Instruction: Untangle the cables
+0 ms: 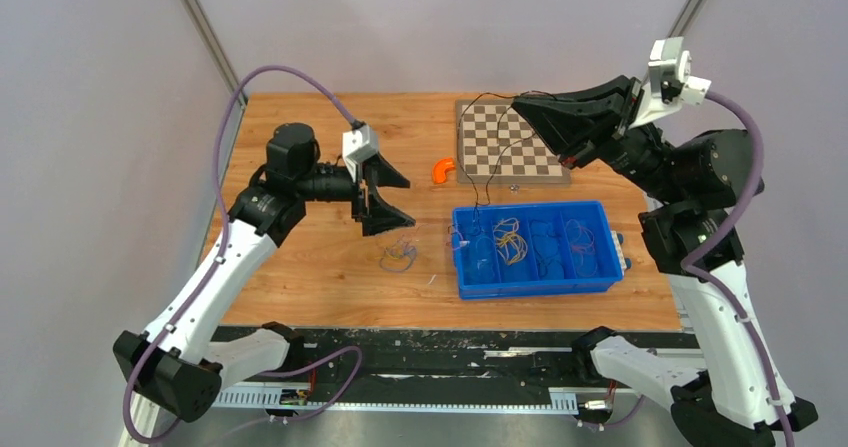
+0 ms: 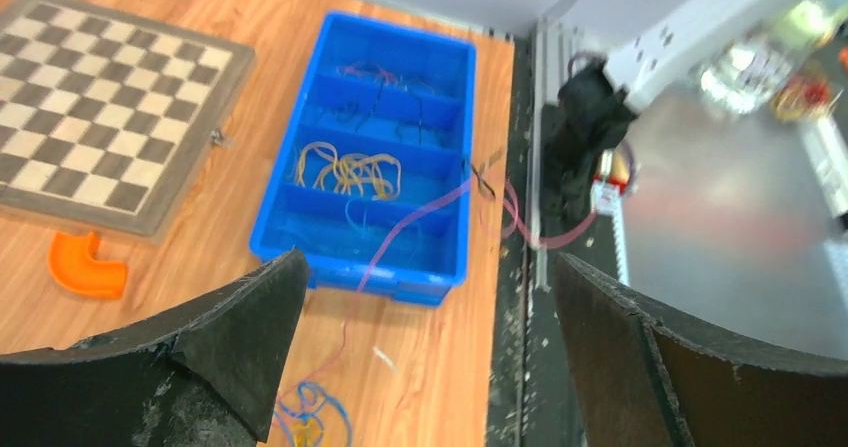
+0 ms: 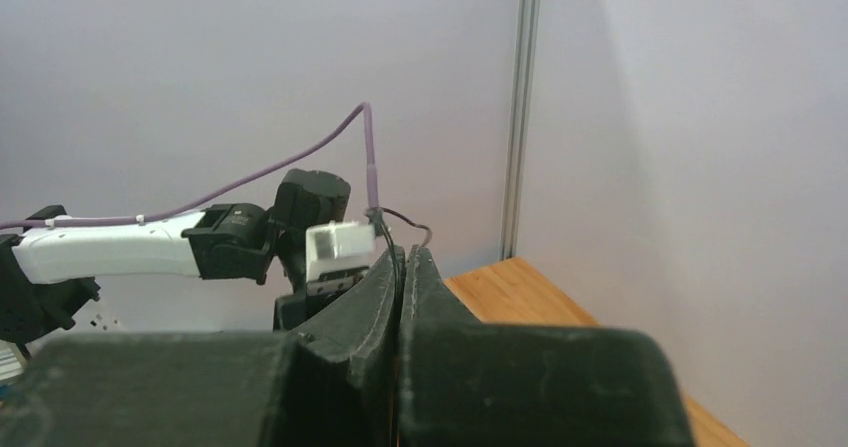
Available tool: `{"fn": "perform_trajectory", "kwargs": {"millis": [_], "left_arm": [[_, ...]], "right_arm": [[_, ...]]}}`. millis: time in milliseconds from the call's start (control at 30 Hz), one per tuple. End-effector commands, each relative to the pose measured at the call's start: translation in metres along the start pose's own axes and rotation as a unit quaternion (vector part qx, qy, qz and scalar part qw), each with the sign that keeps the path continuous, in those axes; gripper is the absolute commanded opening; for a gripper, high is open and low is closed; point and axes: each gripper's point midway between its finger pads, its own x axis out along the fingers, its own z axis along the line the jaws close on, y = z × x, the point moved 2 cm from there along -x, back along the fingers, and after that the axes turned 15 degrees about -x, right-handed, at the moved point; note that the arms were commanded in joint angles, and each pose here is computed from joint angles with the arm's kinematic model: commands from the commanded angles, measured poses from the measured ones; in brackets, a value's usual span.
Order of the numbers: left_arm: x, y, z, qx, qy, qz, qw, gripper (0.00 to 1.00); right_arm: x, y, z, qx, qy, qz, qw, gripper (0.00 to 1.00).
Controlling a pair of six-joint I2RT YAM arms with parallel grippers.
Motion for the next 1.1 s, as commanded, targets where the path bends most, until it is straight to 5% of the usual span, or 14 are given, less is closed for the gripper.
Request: {"fn": "perform_trajectory", "kwargs": {"millis": [0,267,333,500,567,633,767,833,900,933,1000,1067], "left_arm": [[0.019,0.049,0.036,0.098,-0.002,0.043,0.994,1.0],[0.077,0.085,0.076,0.142,0.025,0.07,0.987,1.0],[0.09,0.096,0.082,0.136,0.024,0.083,0.987,0.92],[0.081,0.126,0.12,0.063,-0.043,0.136,0.988,0.2],[0.059,0.13,0.129,0.038,-0.072,0.128,0.988,0.02],[0.034,0.134,0.139,0.025,-0.105,0.123,0.987,0.0],[-0.024,0.138,0.171,0.02,-0.202,0.124,0.971,0.0],[-0.039,0.134,0.164,0.063,-0.176,0.128,0.974,0.01],[-0.04,0.126,0.144,0.088,-0.142,0.117,0.979,0.47],[-0.036,0.114,0.139,0.11,-0.132,0.097,0.98,0.86],[-0.023,0.097,0.125,0.153,-0.121,0.059,0.979,0.98],[0.0,0.081,0.106,0.213,-0.091,0.048,0.972,1.0]], "right_arm": [[0.004,-0.014,-0.007,-0.016,0.012,-0.013,1.0,0.0],[0.004,-0.034,-0.01,-0.021,0.028,-0.03,0.999,0.0],[0.003,-0.035,-0.012,-0.025,0.035,-0.032,0.999,0.0],[-0.005,-0.052,-0.018,-0.053,0.07,-0.044,0.995,0.0],[-0.011,-0.061,-0.02,-0.07,0.085,-0.048,0.993,0.0],[-0.016,-0.069,-0.025,-0.084,0.107,-0.052,0.989,0.0],[-0.022,-0.078,-0.032,-0.11,0.136,-0.051,0.983,0.0],[-0.021,-0.075,-0.029,-0.11,0.126,-0.045,0.985,0.0],[-0.019,-0.067,-0.024,-0.099,0.106,-0.038,0.989,0.0],[-0.017,-0.062,-0.021,-0.091,0.096,-0.035,0.991,0.0],[-0.015,-0.053,-0.019,-0.079,0.085,-0.026,0.993,0.0],[-0.013,-0.047,-0.021,-0.072,0.084,-0.019,0.994,0.0]]}}
